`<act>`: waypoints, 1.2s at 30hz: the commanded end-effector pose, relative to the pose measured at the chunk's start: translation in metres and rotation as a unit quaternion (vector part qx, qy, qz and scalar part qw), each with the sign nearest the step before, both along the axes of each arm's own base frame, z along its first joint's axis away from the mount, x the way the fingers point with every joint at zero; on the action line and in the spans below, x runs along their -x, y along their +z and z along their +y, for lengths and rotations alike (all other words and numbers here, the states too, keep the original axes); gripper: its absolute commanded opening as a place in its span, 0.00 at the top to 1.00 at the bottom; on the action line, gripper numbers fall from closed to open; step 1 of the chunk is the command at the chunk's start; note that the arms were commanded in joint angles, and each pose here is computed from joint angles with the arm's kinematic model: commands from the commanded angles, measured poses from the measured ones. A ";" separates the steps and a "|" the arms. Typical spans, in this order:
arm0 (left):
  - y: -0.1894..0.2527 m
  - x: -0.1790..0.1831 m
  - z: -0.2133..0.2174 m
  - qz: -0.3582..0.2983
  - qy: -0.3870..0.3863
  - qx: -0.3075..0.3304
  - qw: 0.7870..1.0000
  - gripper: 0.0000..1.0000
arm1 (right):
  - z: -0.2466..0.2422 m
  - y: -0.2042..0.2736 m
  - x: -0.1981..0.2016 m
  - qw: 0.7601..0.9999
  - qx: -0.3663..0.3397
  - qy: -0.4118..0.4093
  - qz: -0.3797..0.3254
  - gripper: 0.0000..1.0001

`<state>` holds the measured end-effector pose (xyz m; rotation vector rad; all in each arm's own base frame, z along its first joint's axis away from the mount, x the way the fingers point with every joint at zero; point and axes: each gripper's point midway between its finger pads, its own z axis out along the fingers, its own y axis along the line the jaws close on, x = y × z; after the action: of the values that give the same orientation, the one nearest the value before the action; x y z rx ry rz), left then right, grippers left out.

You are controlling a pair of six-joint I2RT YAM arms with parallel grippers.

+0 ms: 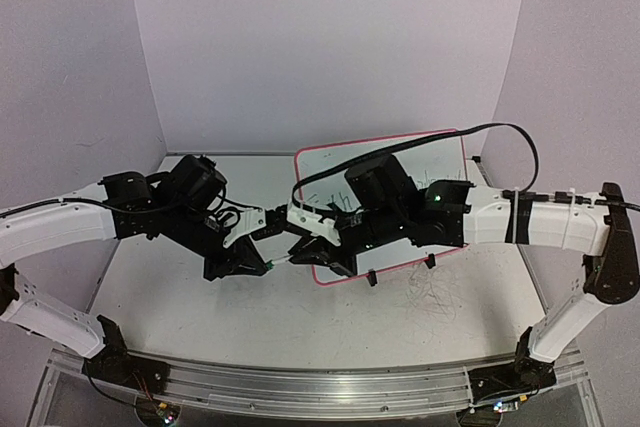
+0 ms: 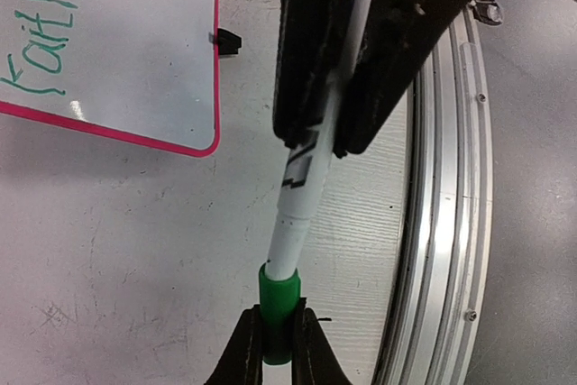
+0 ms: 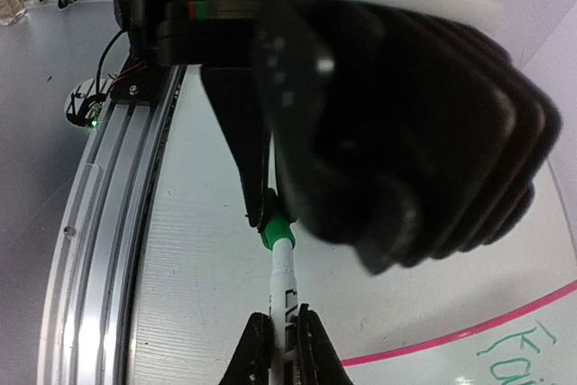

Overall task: Write a sentence on the whiteboard
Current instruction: Insert the whiteboard marker without the cap into the pen cap.

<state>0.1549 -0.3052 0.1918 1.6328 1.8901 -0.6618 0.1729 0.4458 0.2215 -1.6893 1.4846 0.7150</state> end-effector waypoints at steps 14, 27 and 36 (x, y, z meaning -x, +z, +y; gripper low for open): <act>0.043 0.037 -0.021 0.055 -0.086 0.093 0.990 1.00 | 0.014 0.018 0.010 0.940 -0.048 0.181 -0.285 1.00; 0.019 0.030 -0.028 0.058 -0.078 0.058 0.994 1.00 | 0.053 -0.003 0.004 0.900 -0.013 0.226 -0.372 1.00; 0.029 0.018 -0.032 0.020 -0.057 0.082 0.995 1.00 | 0.071 -0.011 0.017 0.895 -0.047 0.201 -0.394 1.00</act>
<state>0.1301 -0.2913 0.1580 1.7438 2.0519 -0.7288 0.1527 0.4807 0.1800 -2.0868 0.6089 0.2934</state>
